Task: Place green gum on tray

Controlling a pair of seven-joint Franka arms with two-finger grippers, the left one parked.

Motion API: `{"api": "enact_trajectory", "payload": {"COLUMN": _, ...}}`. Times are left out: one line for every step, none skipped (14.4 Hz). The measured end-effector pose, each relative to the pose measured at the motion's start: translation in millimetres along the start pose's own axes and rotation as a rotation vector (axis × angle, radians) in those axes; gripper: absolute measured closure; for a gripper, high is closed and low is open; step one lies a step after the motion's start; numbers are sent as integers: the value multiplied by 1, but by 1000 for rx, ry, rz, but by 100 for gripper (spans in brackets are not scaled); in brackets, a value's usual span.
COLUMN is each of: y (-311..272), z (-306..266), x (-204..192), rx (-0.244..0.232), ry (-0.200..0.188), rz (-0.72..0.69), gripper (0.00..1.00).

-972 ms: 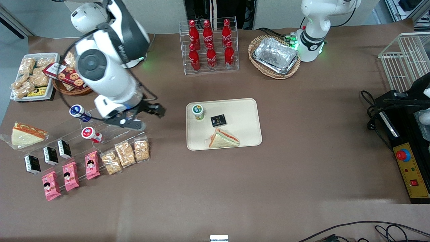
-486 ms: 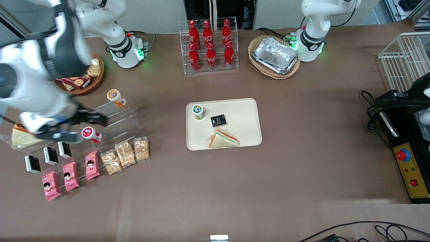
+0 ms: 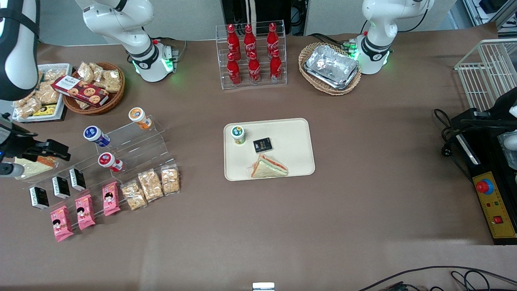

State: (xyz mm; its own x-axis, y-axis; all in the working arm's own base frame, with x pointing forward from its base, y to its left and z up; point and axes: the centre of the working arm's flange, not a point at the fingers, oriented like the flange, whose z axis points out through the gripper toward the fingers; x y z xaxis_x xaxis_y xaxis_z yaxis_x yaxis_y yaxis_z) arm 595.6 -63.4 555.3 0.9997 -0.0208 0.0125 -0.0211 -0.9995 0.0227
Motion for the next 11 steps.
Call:
{"api": "enact_trajectory", "payload": {"y": -1, "z": -3, "x": 1, "rx": 4, "ry": 9, "rz": -4, "gripper": 0}}
{"api": "enact_trajectory", "payload": {"y": -3, "z": -5, "x": 3, "rx": 10, "ry": 13, "rz": -9, "gripper": 0}}
{"api": "enact_trajectory", "payload": {"y": -4, "z": -6, "x": 3, "rx": 15, "ry": 16, "rz": -12, "gripper": 0}}
{"api": "enact_trajectory", "payload": {"y": -2, "z": -7, "x": 3, "rx": 19, "ry": 18, "rz": -10, "gripper": 0}}
{"api": "enact_trajectory", "payload": {"y": 1, "z": -7, "x": 3, "rx": 22, "ry": 20, "rz": -7, "gripper": 0}}
{"api": "enact_trajectory", "payload": {"y": 3, "z": -8, "x": 3, "rx": 24, "ry": 22, "rz": -5, "gripper": 0}}
{"api": "enact_trajectory", "payload": {"y": 4, "z": -10, "x": 3, "rx": 25, "ry": 25, "rz": -5, "gripper": 0}}
{"api": "enact_trajectory", "payload": {"y": 3, "z": -11, "x": 3, "rx": 27, "ry": 27, "rz": -7, "gripper": 0}}
{"api": "enact_trajectory", "payload": {"y": 1, "z": -12, "x": 2, "rx": 28, "ry": 27, "rz": -10, "gripper": 0}}
{"api": "enact_trajectory", "payload": {"y": -1, "z": -14, "x": 1, "rx": 30, "ry": 27, "rz": -14, "gripper": 0}}
{"api": "enact_trajectory", "payload": {"y": -2, "z": -16, "x": 0, "rx": 32, "ry": 27, "rz": -16, "gripper": 0}}
